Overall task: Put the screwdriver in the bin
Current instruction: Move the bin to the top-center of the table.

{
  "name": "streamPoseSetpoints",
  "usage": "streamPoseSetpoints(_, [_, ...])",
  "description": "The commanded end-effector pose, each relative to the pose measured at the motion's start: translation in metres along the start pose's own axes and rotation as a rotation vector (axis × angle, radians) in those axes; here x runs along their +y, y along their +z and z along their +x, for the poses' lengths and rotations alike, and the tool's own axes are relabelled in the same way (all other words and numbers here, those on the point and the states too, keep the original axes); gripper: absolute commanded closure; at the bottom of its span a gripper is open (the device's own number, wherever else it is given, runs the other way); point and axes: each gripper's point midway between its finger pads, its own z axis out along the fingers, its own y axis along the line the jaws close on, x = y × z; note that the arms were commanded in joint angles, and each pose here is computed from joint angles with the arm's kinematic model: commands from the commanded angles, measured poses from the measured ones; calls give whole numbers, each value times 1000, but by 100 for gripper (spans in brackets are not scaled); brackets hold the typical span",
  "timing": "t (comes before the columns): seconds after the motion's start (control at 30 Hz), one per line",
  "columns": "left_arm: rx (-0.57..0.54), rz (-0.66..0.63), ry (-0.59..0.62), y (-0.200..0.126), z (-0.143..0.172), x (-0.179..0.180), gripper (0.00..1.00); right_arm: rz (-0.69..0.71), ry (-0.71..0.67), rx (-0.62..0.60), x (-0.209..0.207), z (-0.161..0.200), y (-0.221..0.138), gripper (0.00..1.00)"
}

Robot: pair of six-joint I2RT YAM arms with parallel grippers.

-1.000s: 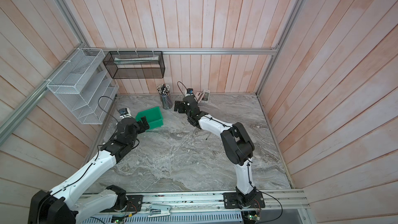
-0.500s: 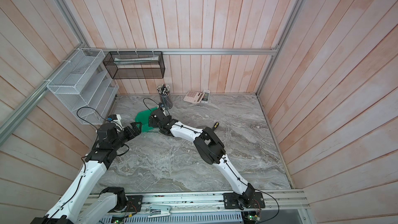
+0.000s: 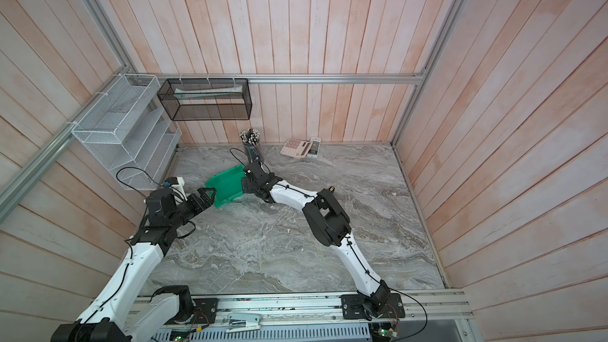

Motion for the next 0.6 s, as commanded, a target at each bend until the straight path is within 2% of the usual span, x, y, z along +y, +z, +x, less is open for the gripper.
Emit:
streamPoseSetpoints(0.0, [12,25,-3,3,5,-1,0,127,-186,78,-55,20,-21,2])
streamPoseSetpoints(0.13, [22,51,-4,3,5,-7,0,326,-211,58,-135,4,-52,2])
streamPoseSetpoints(0.2, [28,74,4,3,4,-15,0,359,-188,35,-153,-10,-68,2])
streamPoseSetpoints(0.27, [39,92,22,5,7,-24,0,338,-170,7,-151,-19,-84,2])
streamPoseSetpoints(0.4, [65,113,49,7,15,-35,0,208,-66,7,-134,-10,-95,1])
streamPoseSetpoints(0.57, [84,108,52,9,24,-35,0,86,-26,-13,-106,-19,-87,2])
